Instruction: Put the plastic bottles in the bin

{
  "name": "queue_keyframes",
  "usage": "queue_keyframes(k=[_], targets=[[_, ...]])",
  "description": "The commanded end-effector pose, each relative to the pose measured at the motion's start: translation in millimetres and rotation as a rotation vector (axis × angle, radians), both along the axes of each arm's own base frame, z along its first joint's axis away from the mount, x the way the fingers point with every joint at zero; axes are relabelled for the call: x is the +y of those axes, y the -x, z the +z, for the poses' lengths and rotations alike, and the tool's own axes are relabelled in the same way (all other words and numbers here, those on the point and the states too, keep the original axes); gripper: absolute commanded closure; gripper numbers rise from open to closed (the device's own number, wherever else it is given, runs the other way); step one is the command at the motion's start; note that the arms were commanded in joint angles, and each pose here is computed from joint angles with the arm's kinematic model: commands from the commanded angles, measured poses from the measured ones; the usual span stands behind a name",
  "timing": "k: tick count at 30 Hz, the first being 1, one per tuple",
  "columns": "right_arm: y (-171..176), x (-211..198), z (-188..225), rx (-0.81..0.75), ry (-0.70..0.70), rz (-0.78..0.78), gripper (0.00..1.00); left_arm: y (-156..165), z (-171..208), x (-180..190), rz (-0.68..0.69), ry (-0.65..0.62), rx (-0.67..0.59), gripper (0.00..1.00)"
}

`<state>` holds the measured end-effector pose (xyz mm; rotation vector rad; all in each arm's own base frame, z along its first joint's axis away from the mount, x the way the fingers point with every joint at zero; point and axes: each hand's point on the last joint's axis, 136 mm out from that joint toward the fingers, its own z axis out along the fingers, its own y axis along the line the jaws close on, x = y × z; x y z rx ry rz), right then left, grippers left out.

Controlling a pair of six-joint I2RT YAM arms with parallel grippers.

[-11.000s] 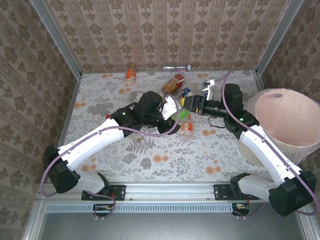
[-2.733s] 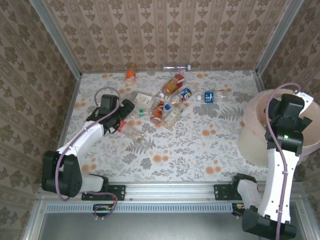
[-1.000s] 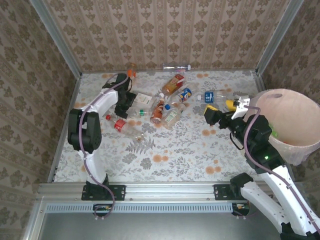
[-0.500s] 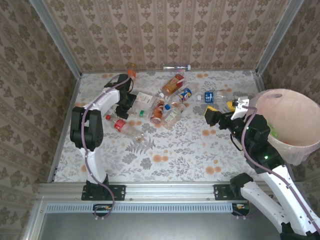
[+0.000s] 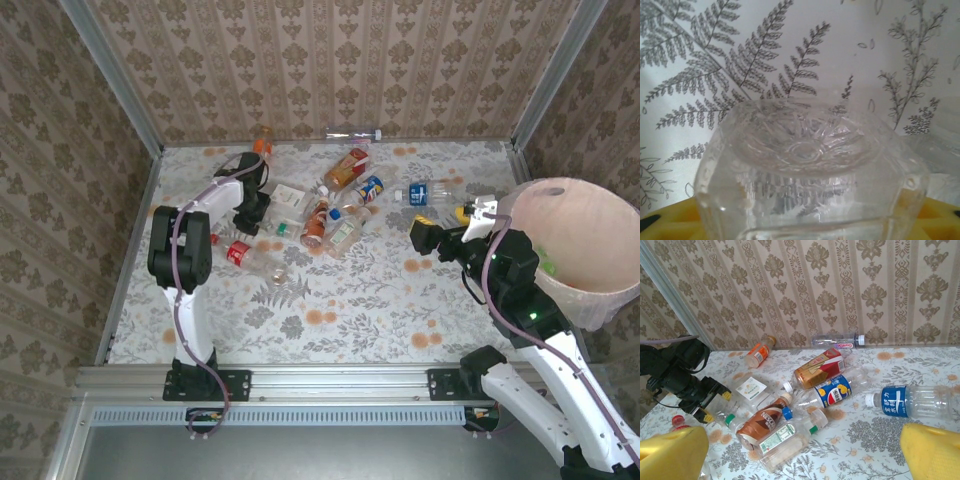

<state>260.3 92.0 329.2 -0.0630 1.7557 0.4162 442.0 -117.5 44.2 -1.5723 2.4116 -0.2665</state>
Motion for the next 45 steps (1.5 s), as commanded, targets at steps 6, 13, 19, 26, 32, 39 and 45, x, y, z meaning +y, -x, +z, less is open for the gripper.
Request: queue_keyframes(k=[6,13,19,26,32,39,45], targets=[[3,5,6,-0.030,-0.016,0.030,0.00,-14,62,0,-0.099,-0.029,-0.210,0.50],[1,29,9,-0.057,-0.072,0.144,0.00,-5,140,-4,-0.320,-0.205,-0.454,0.53],[-10,46,6,-0.042,-0.129,0.191,0.00,16,205,-33,-0.569,-0.294,-0.657,0.53],[-15,72,0,-0.025,-0.128,0.276,0.00,48,263,-93,-0.836,-0.349,-0.875,0.53],[-14,102,-7,-0.019,-0.101,0.360,0.00,76,300,-152,-1.031,-0.272,-1.087,0.52],[-19,131,-9,-0.048,-0.061,0.390,0.00,107,321,-206,-1.195,-0.143,-1.202,0.53],[-21,161,7,-0.100,-0.176,0.508,0.00,130,323,-241,-1.308,0.012,-1.237,0.53]])
